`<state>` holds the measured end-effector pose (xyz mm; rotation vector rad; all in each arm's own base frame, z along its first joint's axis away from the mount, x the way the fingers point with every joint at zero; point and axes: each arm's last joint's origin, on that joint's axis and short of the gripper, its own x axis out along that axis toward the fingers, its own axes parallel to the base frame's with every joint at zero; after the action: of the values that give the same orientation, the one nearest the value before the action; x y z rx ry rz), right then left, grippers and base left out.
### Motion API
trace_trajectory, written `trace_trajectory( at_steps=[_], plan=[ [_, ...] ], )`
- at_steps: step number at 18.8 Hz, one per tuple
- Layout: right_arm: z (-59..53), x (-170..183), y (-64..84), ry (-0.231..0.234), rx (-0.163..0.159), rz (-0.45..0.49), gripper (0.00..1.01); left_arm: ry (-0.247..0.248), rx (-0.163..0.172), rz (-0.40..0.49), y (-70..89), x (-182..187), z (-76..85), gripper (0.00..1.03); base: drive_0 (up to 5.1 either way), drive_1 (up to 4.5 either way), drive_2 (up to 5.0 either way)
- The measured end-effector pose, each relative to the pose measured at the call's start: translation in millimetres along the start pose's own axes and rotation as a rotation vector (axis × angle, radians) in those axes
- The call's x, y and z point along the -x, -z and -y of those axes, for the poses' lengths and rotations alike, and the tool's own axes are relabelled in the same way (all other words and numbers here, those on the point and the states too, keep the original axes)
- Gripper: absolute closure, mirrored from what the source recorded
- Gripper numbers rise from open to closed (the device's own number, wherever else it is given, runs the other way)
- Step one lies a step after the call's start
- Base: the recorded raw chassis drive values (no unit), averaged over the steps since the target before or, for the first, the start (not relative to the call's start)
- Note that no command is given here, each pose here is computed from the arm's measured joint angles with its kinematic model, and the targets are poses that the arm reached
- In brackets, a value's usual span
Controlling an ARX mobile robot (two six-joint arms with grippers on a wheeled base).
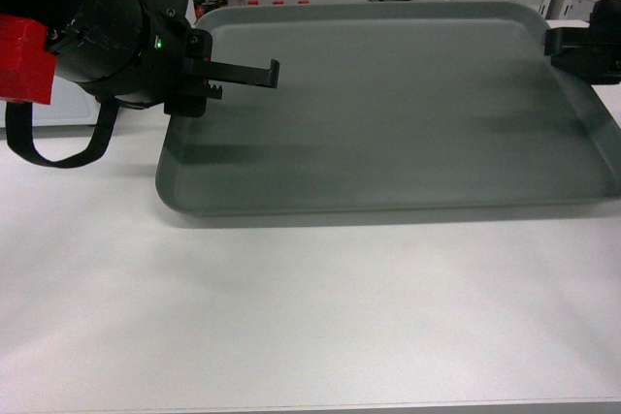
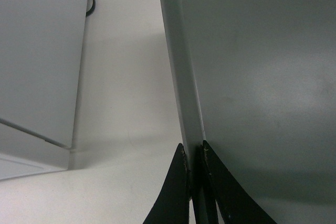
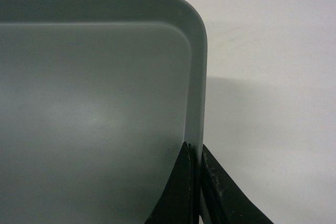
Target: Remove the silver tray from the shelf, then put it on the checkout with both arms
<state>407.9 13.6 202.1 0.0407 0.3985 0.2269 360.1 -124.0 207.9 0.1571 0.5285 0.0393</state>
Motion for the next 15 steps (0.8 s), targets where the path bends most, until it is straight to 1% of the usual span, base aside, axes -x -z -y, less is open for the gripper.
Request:
trace_trajectory(
  at_steps=[2,3,5,8,9,10,11,12,13,15],
  plan=[
    [0.9,-20,-5.3,-0.011,-0.003,-0.028,0.99,-0.017,0.01,-0.014,-5.0,-14,-4.6,1.0,0.0,0.0,0.0],
    [1.6,-28,-5.2,-0.012,-0.004,-0.039,0.99,-0.022,0.006,-0.02,-6.5,-19,-5.5,1.0,0.0,0.0,0.0],
    [1.1,-36,-2.4,-0.011,-0.01,-0.075,0.99,-0.022,0.0,-0.035,-4.2,-28,-7.0,1.0,0.0,0.0,0.0],
    [3.1,-45,9.0,0.025,-0.018,-0.128,0.99,0.0,-0.022,-0.071,1.3,-41,-5.4,1.0,0.0,0.0,0.0],
    [3.7,-47,11.4,0.031,-0.02,-0.134,0.99,0.0,-0.026,-0.074,1.9,-44,-4.6,1.0,0.0,0.0,0.0],
    [3.6,-49,10.0,0.037,-0.02,-0.141,0.99,0.001,-0.026,-0.078,0.9,-46,-4.9,1.0,0.0,0.0,0.0],
    [3.5,-50,9.8,0.038,-0.019,-0.14,0.99,0.003,-0.035,-0.08,0.0,-47,-4.7,0.93,0.0,0.0,0.0],
    [3.6,-52,9.0,0.038,-0.018,-0.137,0.99,-0.01,-0.058,-0.082,-0.8,-49,-4.7,0.82,0.0,0.0,0.0],
    [3.7,-52,8.3,0.039,-0.015,-0.131,0.96,-0.016,-0.064,-0.081,-1.7,-50,-6.2,0.74,0.0,0.0,0.0],
    [4.8,-52,7.7,0.046,0.01,-0.124,0.83,-0.027,-0.068,-0.075,-3.1,-51,-8.7,0.61,0.0,0.0,0.0]
  ],
)
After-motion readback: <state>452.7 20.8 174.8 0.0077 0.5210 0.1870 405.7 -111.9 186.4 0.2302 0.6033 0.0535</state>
